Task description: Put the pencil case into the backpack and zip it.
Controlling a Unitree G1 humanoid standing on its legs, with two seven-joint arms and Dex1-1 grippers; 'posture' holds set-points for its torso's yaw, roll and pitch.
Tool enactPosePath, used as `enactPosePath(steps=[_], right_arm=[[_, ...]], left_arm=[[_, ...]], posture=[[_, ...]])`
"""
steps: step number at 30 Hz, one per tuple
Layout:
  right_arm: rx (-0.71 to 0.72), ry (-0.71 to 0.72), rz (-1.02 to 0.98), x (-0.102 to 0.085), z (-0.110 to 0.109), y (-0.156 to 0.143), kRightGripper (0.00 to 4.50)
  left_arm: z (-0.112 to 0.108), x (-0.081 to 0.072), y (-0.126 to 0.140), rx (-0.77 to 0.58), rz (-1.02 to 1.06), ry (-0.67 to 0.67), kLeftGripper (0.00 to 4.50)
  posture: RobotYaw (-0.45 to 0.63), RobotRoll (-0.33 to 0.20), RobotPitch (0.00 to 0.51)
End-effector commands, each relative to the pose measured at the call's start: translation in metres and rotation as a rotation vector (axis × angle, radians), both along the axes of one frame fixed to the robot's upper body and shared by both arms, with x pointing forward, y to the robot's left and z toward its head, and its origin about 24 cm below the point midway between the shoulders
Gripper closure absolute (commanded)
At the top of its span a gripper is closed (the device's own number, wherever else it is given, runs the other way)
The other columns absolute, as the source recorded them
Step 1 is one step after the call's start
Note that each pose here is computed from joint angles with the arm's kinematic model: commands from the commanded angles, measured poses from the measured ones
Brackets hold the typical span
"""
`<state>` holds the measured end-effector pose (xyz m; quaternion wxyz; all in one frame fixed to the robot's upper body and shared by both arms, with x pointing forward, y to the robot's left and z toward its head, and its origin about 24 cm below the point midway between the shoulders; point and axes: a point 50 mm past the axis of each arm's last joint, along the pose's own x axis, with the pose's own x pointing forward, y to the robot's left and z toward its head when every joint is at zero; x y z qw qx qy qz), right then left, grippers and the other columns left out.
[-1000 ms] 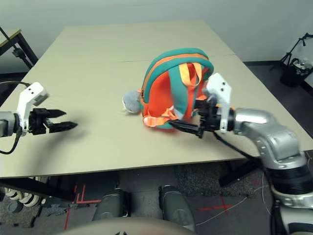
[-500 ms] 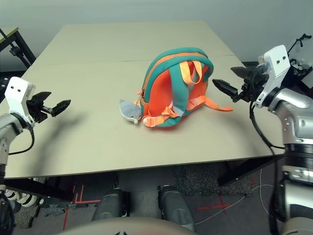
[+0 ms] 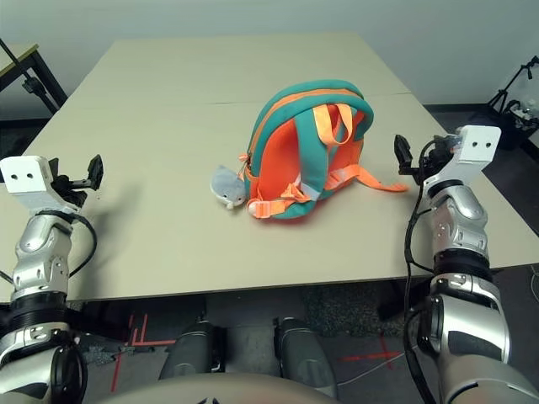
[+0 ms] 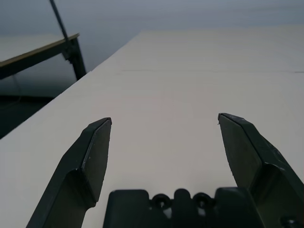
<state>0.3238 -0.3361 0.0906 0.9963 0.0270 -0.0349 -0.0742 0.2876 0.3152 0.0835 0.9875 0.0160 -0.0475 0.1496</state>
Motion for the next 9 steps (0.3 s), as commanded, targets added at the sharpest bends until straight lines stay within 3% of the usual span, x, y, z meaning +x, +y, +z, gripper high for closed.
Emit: enactPosePath(steps=[1,9], right_arm=[[-0.01,0.001,-0.027,0.002,-0.002,0.0,0.03],[-0.015,0.035,-0.04,0.003,-0.014,0.006,0.03]], left_arm=[[-0.007,0.005,-0.001,-0.046,0.033,0.009,0.0],[-0.011,0.012,0.008,-0.095,0.043,0.033,0.0]], posture=[[-0.06,0.0,0.054],[-0.09,0.0,0.047]])
